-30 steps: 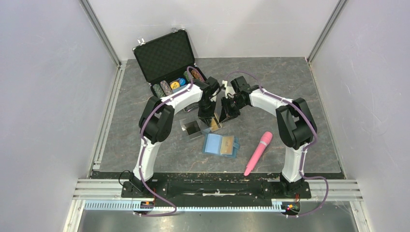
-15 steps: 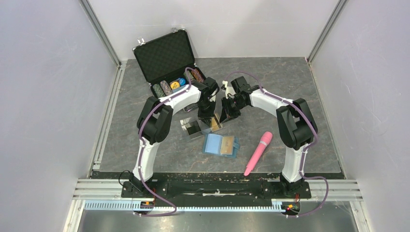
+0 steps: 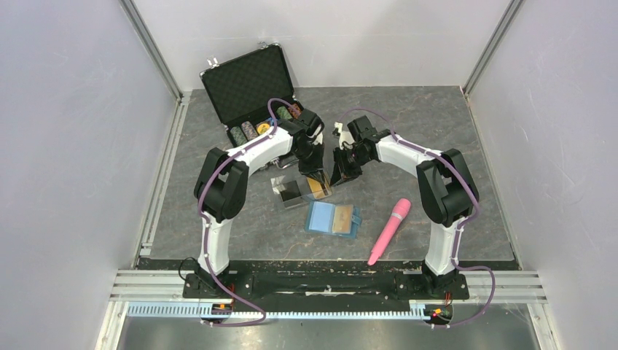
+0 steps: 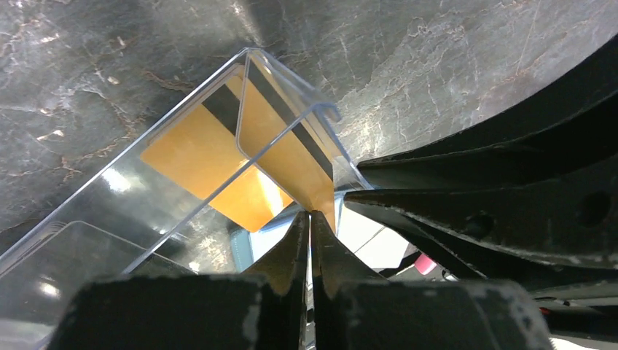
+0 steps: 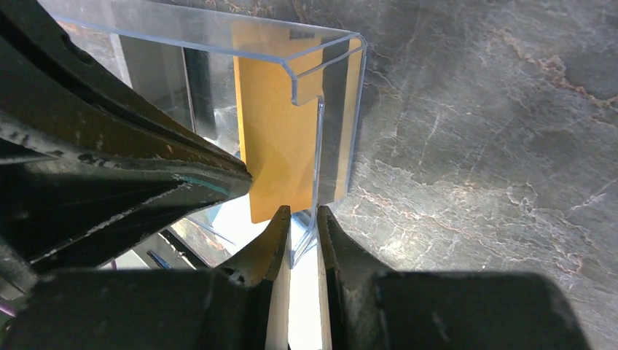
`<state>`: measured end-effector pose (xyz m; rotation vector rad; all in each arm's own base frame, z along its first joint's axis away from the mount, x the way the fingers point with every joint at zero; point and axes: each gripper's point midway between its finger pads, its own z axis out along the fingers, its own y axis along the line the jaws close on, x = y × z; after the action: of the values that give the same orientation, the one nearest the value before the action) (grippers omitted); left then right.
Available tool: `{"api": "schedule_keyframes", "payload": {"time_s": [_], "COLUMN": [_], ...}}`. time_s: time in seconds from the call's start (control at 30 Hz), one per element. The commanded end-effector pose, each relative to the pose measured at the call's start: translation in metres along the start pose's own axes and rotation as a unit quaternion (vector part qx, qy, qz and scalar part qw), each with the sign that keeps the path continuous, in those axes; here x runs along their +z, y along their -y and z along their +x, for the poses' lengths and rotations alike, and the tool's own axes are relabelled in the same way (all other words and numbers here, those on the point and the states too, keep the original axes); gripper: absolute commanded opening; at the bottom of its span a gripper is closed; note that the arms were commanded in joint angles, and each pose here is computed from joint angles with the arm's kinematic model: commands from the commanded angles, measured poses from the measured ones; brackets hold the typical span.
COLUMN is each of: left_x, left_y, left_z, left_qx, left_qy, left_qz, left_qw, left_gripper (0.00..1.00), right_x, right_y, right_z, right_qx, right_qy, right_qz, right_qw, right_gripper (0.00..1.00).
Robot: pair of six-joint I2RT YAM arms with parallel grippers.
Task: Put the credit cards into the card holder
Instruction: Pick up the credit card from the storage box.
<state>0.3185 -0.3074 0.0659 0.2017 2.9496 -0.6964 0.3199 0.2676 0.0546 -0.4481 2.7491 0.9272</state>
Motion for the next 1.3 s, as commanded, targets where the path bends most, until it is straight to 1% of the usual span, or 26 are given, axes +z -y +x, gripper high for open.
{"api": "schedule_keyframes", "payload": {"time_s": [0.0, 0.13, 0.23, 0.33, 0.43, 0.57, 0.6, 0.63, 0.67, 0.73, 0.77, 0.83, 1.03, 1.17, 1.27], "left_x": [-0.003, 0.001, 0.001, -0.002, -0.007, -0.014, -0.016, -0.017, -0.018, -0.020, -0.020, -0.020, -0.022, -0.019, -0.012], "left_y": [0.013, -0.004, -0.014, -0.023, -0.026, -0.032, -0.035, -0.037, -0.041, -0.046, -0.048, -0.051, -0.056, -0.067, -0.080], "left_z": [-0.019, -0.012, -0.007, -0.003, -0.001, 0.001, 0.002, 0.004, 0.005, 0.008, 0.009, 0.012, 0.019, 0.030, 0.033], "left_qx": [-0.003, 0.001, 0.007, 0.013, 0.017, 0.020, 0.020, 0.021, 0.021, 0.019, 0.016, 0.010, -0.002, -0.022, -0.032], "left_qy": [0.038, 0.025, 0.018, 0.014, 0.014, 0.014, 0.014, 0.015, 0.015, 0.015, 0.015, 0.013, 0.010, 0.008, 0.002], "left_qz": [0.021, -0.017, -0.042, -0.062, -0.073, -0.090, -0.099, -0.106, -0.114, -0.124, -0.127, -0.128, -0.130, -0.128, -0.127], "left_qw": [0.999, 1.000, 0.999, 0.998, 0.997, 0.996, 0.995, 0.994, 0.993, 0.992, 0.992, 0.992, 0.991, 0.991, 0.991], "left_gripper": [0.08, 0.16, 0.21, 0.20, 0.16, 0.16, 0.22, 0.31, 0.43, 0.56, 0.60, 0.63, 0.64, 0.58, 0.56], "right_x": [-0.014, -0.014, -0.015, -0.016, -0.018, -0.018, -0.018, -0.018, -0.017, -0.016, -0.016, -0.016, -0.016, -0.014, -0.012], "right_y": [-0.051, -0.058, -0.063, -0.065, -0.067, -0.068, -0.068, -0.068, -0.068, -0.069, -0.069, -0.071, -0.074, -0.070, -0.067], "right_z": [0.006, 0.010, 0.011, 0.009, 0.009, 0.012, 0.012, 0.013, 0.014, 0.015, 0.015, 0.015, 0.014, 0.016, 0.015], "right_qx": [-0.021, -0.020, -0.018, -0.018, -0.017, -0.015, -0.015, -0.014, -0.014, -0.011, -0.010, -0.008, -0.003, 0.001, -0.002], "right_qy": [-0.005, -0.012, -0.016, -0.014, -0.013, -0.015, -0.016, -0.016, -0.018, -0.018, -0.018, -0.017, -0.009, -0.004, 0.004], "right_qz": [-0.084, -0.097, -0.106, -0.109, -0.112, -0.112, -0.113, -0.113, -0.113, -0.115, -0.116, -0.120, -0.122, -0.119, -0.112], "right_qw": [0.996, 0.995, 0.994, 0.994, 0.993, 0.993, 0.993, 0.993, 0.993, 0.993, 0.993, 0.993, 0.992, 0.993, 0.994], "right_gripper": [0.05, 0.04, 0.04, 0.04, 0.04, 0.04, 0.04, 0.04, 0.03, 0.03, 0.03, 0.03, 0.03, 0.03, 0.07]}}
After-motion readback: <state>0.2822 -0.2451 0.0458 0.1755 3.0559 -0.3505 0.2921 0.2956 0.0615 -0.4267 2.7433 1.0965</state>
